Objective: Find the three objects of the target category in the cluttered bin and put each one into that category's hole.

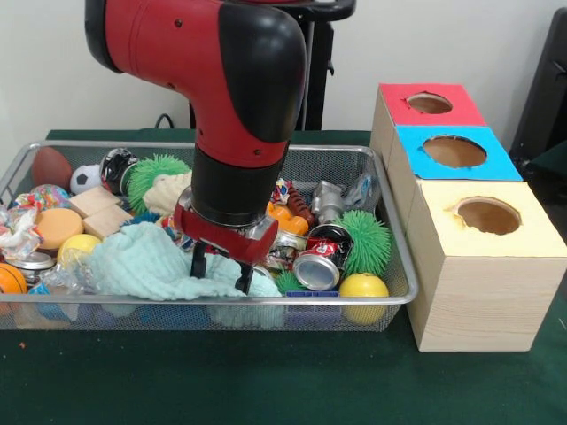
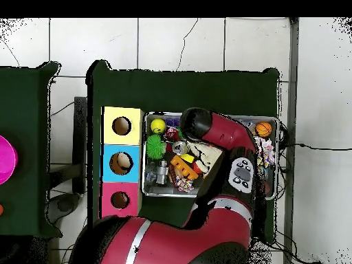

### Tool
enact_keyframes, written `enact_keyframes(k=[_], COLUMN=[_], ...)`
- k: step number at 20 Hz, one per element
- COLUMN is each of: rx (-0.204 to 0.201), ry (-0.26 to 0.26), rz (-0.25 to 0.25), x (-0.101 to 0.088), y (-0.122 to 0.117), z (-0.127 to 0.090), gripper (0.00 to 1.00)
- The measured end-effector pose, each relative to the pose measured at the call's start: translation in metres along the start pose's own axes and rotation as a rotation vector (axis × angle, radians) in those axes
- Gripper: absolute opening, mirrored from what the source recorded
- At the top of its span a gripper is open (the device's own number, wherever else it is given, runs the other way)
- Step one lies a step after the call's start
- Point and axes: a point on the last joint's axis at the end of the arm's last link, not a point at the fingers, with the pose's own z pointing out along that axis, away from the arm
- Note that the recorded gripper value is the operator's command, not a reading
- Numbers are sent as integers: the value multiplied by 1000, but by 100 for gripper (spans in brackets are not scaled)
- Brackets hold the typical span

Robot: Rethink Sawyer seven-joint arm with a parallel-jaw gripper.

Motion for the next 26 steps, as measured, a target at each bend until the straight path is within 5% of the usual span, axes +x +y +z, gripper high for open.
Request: enact_keyframes(k=[7, 11, 17, 26], rx=[-18, -20, -12, -7], ry=[-127, -149, -104, 50], rz=[20, 29, 42, 47], x=[20, 35, 61, 87], y=[-4, -8, -18, -21], z=[0, -2, -11, -15], gripper=[100, 100, 100, 100])
